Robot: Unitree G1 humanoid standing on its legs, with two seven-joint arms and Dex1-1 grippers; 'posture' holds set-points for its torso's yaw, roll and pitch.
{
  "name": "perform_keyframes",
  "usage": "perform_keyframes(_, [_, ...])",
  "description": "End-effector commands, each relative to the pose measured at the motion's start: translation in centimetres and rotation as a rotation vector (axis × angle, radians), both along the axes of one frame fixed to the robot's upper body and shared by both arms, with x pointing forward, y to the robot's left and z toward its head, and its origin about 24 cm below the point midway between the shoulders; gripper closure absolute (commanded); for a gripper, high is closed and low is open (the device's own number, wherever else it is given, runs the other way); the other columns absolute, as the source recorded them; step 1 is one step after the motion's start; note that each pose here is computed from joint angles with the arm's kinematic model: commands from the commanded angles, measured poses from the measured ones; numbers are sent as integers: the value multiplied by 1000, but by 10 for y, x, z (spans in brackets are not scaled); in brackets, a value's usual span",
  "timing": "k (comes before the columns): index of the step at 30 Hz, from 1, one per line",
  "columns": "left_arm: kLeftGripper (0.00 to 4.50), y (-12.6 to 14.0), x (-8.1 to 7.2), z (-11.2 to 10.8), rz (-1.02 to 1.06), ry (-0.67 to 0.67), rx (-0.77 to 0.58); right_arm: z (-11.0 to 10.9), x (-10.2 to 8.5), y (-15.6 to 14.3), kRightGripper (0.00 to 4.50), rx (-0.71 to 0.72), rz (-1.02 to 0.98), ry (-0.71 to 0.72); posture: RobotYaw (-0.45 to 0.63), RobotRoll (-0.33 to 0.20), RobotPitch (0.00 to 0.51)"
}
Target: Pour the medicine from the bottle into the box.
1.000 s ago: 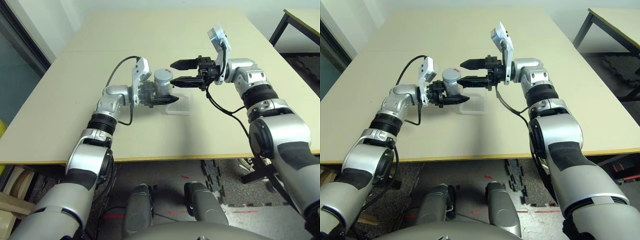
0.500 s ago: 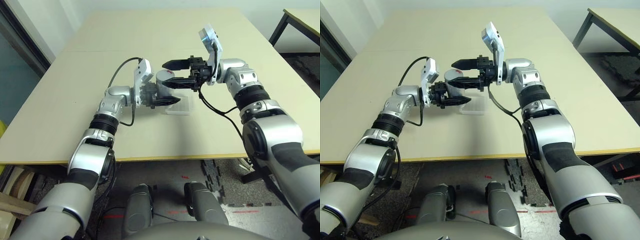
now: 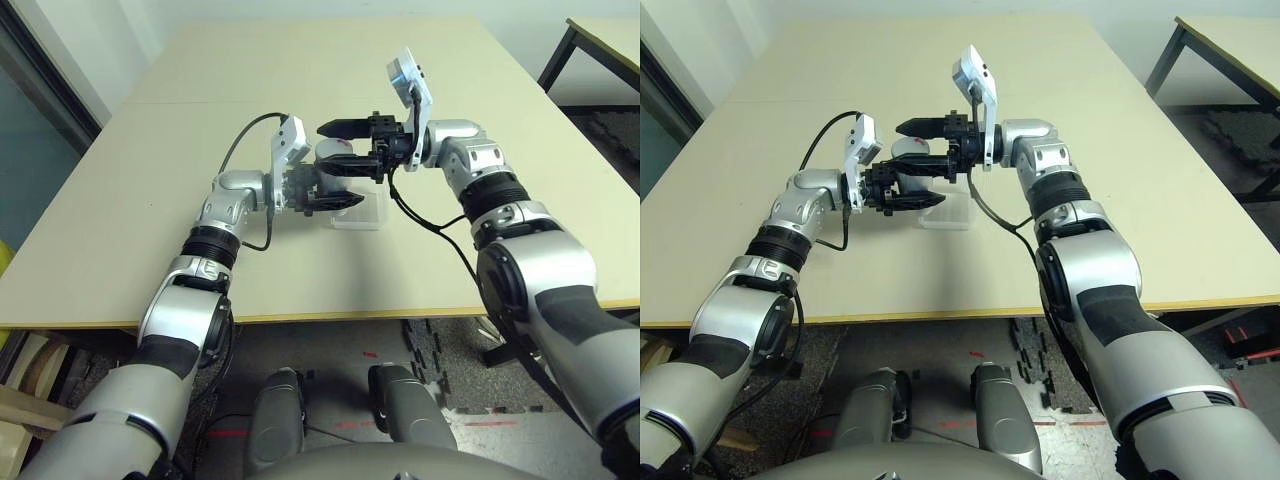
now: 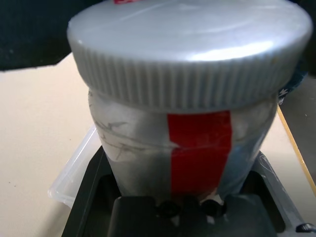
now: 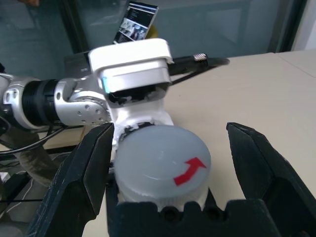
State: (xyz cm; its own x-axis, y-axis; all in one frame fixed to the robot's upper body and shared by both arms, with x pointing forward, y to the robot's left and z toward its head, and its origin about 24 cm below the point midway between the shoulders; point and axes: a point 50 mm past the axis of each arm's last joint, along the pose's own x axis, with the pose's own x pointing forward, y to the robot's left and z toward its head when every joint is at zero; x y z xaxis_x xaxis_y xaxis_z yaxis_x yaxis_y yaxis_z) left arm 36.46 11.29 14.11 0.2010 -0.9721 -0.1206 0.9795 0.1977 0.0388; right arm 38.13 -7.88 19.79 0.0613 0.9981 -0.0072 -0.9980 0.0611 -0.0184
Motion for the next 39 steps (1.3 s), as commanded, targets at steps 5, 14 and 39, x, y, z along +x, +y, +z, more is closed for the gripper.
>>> perform_keyframes(5, [1784, -1, -3, 2, -32, -7, 12, 3, 4, -7, 0, -14, -45, -6, -180, 0, 70])
perform_keyframes(14, [1784, 2, -4, 2, -30, 0, 13, 4, 8, -25, 0, -4, -119, 17, -183, 0, 70])
perform_keyframes(39, [1784, 12, -2, -1, 2, 10, 21, -3, 9, -88, 0, -75, -284, 41, -190, 0, 71])
